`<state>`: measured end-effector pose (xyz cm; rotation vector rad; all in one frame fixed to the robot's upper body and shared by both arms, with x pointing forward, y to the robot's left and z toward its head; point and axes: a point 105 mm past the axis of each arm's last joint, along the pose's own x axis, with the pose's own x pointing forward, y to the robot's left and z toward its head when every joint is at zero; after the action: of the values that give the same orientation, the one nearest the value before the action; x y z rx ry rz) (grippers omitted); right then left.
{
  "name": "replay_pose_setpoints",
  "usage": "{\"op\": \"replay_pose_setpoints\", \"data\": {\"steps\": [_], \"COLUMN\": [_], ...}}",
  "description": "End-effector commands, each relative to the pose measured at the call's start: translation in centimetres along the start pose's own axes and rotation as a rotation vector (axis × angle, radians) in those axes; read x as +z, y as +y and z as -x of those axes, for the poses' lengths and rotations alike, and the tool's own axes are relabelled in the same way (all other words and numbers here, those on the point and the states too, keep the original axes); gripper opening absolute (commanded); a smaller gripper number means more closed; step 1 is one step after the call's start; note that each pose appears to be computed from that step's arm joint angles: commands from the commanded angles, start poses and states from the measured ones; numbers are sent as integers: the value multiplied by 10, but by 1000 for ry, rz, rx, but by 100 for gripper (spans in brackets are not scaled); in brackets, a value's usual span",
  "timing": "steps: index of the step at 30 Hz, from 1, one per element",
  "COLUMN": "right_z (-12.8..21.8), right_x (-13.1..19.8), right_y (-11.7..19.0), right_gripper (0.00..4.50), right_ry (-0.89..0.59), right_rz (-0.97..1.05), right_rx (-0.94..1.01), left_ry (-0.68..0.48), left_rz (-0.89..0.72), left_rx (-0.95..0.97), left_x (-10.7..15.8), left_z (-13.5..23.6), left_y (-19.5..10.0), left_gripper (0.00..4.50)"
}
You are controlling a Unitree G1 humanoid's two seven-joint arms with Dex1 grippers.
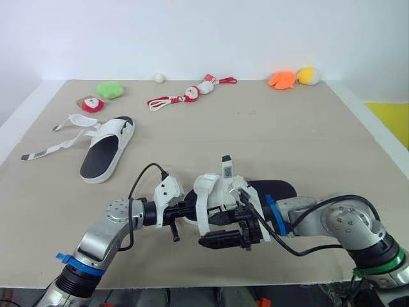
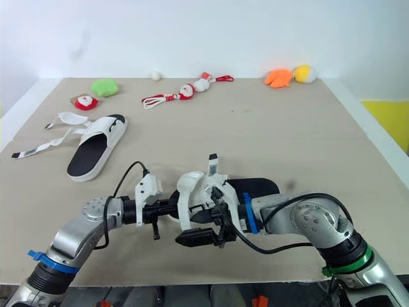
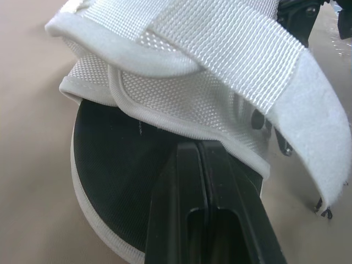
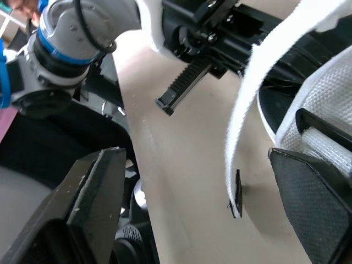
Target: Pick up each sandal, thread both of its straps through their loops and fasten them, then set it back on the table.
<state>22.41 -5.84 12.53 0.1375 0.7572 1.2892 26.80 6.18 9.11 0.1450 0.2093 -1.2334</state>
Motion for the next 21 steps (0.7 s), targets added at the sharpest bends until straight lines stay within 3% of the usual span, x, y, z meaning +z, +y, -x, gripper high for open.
{"op": "replay_pose_setpoints", "data": {"steps": [1, 7, 16, 21], "right_z": [3, 5, 30, 37], "right_x": [13, 23, 56, 84], "right_y": [-4, 0, 19, 8], "right_gripper": [322, 12, 2, 2], "right_ry": [-38, -45, -90, -112], "right_rz": [8, 22, -4, -86], "right_rx": [-44, -45, 111, 104], "left_ry": [84, 84, 83, 81], "left_rz": [89, 85, 81, 80], "left_rx": [-54, -51, -49, -50], "left_x": [-27, -26, -26, -26], "left_z": [-6, -5, -6, -7], "left_y": [-13, -12, -11, -12], "left_gripper": [0, 0, 0, 0]}}
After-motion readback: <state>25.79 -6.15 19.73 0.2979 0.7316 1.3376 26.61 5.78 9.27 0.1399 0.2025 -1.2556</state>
